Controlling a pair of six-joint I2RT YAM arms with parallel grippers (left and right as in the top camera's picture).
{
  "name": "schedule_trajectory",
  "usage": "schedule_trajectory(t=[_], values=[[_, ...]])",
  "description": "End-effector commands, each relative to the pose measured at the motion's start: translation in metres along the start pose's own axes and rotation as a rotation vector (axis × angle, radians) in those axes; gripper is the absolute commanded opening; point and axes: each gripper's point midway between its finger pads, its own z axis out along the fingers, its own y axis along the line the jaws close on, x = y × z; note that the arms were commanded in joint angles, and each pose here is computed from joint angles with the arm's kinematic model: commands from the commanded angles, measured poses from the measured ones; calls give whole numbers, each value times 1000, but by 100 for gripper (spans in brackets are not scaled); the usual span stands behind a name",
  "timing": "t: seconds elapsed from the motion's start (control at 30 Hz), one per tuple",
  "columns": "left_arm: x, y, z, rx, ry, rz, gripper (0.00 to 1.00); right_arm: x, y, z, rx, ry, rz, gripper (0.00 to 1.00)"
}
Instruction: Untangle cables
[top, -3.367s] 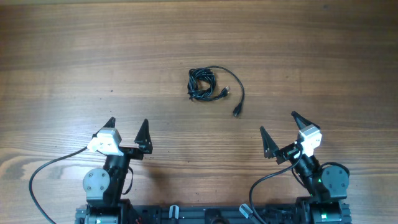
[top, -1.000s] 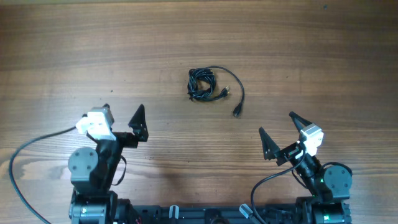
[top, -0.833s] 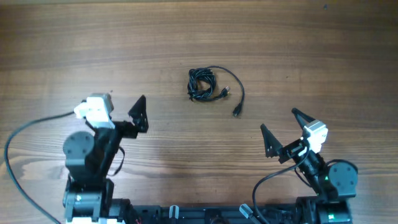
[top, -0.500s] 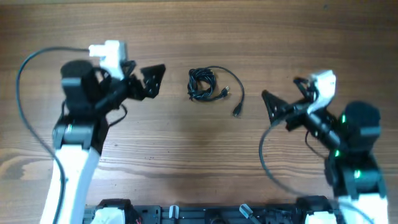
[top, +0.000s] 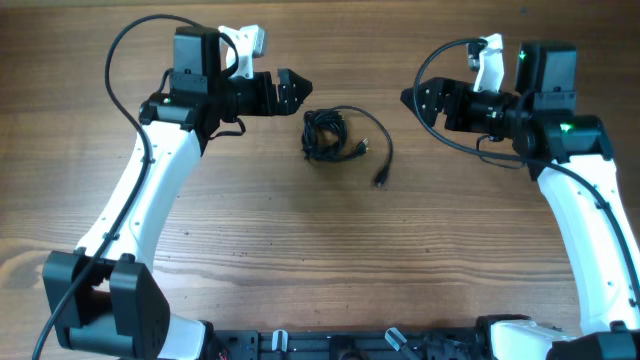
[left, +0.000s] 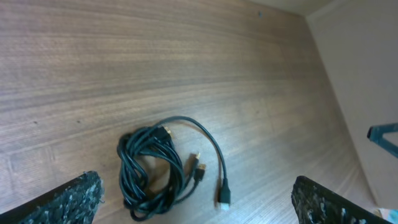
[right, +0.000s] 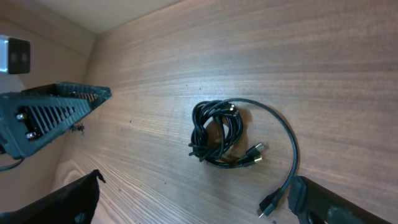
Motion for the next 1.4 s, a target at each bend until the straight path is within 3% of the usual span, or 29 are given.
schedule_trajectory(t=[0.0, 0.13, 0.23, 0.37, 0.67, 0.83, 0.87, 0.9, 0.93, 1.1, 1.17, 1.23, 1.37], values=[[-6, 15, 14, -105, -18, -19, 97, -8, 2, 0, 4, -16, 33, 94], [16, 44, 48, -427, -27, -106, 78, -8, 1, 0, 7, -16, 45, 92], [36, 41, 76, -516, -19, -90, 74, -8, 1, 0, 8, -15, 47, 91], [61, 52, 101, -567, 16, -159, 60, -8, 1, 0, 8, -15, 47, 90], [84, 79, 138, -593, 49, -189, 40, -8, 1, 0, 8, -15, 47, 88], [94, 84, 139, -607, 78, -196, 37, -8, 1, 0, 8, -16, 47, 86], [93, 84, 140, -605, 77, -197, 34, -8, 1, 0, 8, -16, 47, 86], [94, 84, 139, -607, 80, -197, 20, -8, 1, 0, 8, -16, 48, 86], [94, 84, 139, -607, 81, -197, 15, -8, 1, 0, 8, -16, 48, 85], [96, 85, 139, -610, 87, -198, 11, -8, 1, 0, 8, -13, 49, 84], [96, 85, 139, -610, 87, -197, 4, -8, 1, 0, 9, -13, 49, 84], [89, 82, 138, -600, 67, -196, 4, -8, 1, 0, 7, -13, 69, 84], [31, 45, 102, -484, -68, -245, 4, -8, 3, 1, 3, -13, 120, 84]])
